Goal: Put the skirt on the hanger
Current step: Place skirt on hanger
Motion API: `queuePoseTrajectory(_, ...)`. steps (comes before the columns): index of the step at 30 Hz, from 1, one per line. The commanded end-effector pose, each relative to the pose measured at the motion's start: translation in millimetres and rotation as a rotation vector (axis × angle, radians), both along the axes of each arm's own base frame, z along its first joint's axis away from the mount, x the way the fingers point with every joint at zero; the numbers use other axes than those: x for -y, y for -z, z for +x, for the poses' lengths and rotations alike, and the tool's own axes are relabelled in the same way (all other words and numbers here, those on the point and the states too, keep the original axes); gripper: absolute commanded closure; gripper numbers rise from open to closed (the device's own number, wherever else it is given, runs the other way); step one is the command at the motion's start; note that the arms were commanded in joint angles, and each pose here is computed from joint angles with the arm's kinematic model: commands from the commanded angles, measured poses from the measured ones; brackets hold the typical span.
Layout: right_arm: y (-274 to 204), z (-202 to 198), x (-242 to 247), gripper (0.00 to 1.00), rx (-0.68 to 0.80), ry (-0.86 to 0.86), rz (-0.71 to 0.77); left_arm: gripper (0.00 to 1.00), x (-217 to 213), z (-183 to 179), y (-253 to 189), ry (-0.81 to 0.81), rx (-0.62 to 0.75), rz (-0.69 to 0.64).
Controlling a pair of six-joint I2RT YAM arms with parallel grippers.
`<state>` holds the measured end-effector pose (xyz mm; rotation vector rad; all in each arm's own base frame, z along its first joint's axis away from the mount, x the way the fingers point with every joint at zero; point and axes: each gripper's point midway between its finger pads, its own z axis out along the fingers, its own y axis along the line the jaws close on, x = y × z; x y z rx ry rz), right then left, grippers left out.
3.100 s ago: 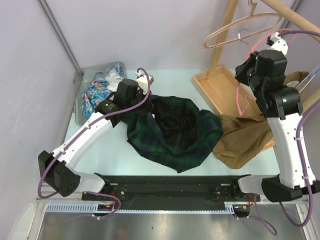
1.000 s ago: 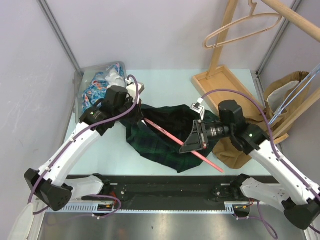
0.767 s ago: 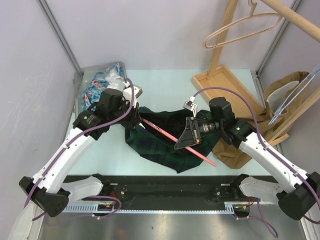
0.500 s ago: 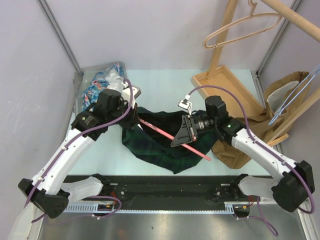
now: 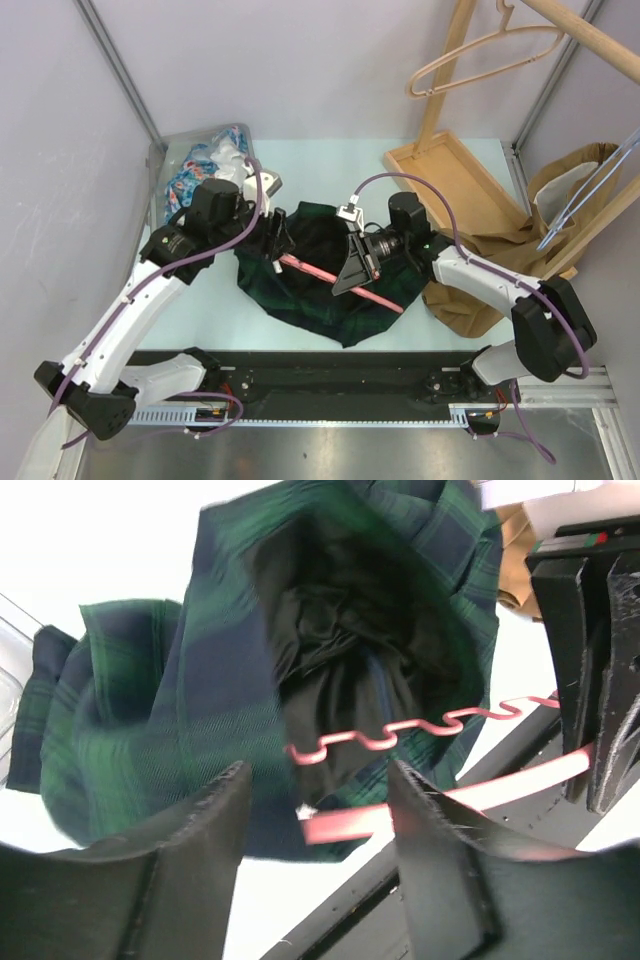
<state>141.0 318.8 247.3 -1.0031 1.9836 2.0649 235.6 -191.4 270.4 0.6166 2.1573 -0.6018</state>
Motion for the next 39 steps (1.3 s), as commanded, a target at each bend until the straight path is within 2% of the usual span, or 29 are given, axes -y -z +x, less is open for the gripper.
queuePoseTrajectory(1, -12, -2, -1, 1.0, 0.192, -0.09, 0.138, 0.35, 4, -8, -16, 0.019, 0.048, -0.067)
queuePoseTrajectory(4, -8, 2, -1, 1.0, 0.19, -0.09, 0.138, 0.29, -15, -3, -26, -0.077, 0.115, -0.045)
queuePoseTrajectory(9, 0, 10, -1, 1.0, 0.169, -0.089, 0.128, 0.22, -68, 4, -65, -0.357, 0.301, -0.051)
queuePoseTrajectory(12, 7, 16, -1, 1.0, 0.149, -0.078, 0.115, 0.18, -92, -9, -80, -0.437, 0.383, -0.081)
queuePoseTrajectory(15, 12, 20, -3, 1.0, 0.133, -0.075, 0.109, 0.23, -89, -27, -63, -0.336, 0.382, -0.06)
queuePoseTrajectory(19, 4, 20, -3, 1.0, 0.123, -0.081, 0.119, 0.3, -92, -36, 9, -0.275, 0.193, 0.124)
queuePoseTrajectory(21, 1, 20, -2, 1.0, 0.127, -0.084, 0.125, 0.31, -89, -35, 24, -0.256, 0.16, 0.156)
queuePoseTrajectory(23, -2, 17, 0, 1.0, 0.131, -0.092, 0.128, 0.31, -80, -35, 25, -0.184, 0.192, 0.145)
queuePoseTrajectory(25, -4, 14, 1, 1.0, 0.132, -0.096, 0.129, 0.29, -79, -29, 25, -0.188, 0.211, 0.148)
queuePoseTrajectory(27, -3, 12, 1, 1.0, 0.126, -0.101, 0.123, 0.3, -76, -27, 27, -0.137, 0.222, 0.186)
queuePoseTrajectory(30, -1, 11, 2, 1.0, 0.122, -0.099, 0.117, 0.3, -84, -13, 38, -0.138, 0.258, 0.282)
queuePoseTrajectory(35, -2, 8, 0, 1.0, 0.119, -0.104, 0.114, 0.31, -86, 9, 22, -0.191, 0.356, 0.298)
queuePoseTrajectory(39, -4, 7, 1, 1.0, 0.123, -0.105, 0.118, 0.33, -70, 14, 33, -0.069, 0.388, 0.314)
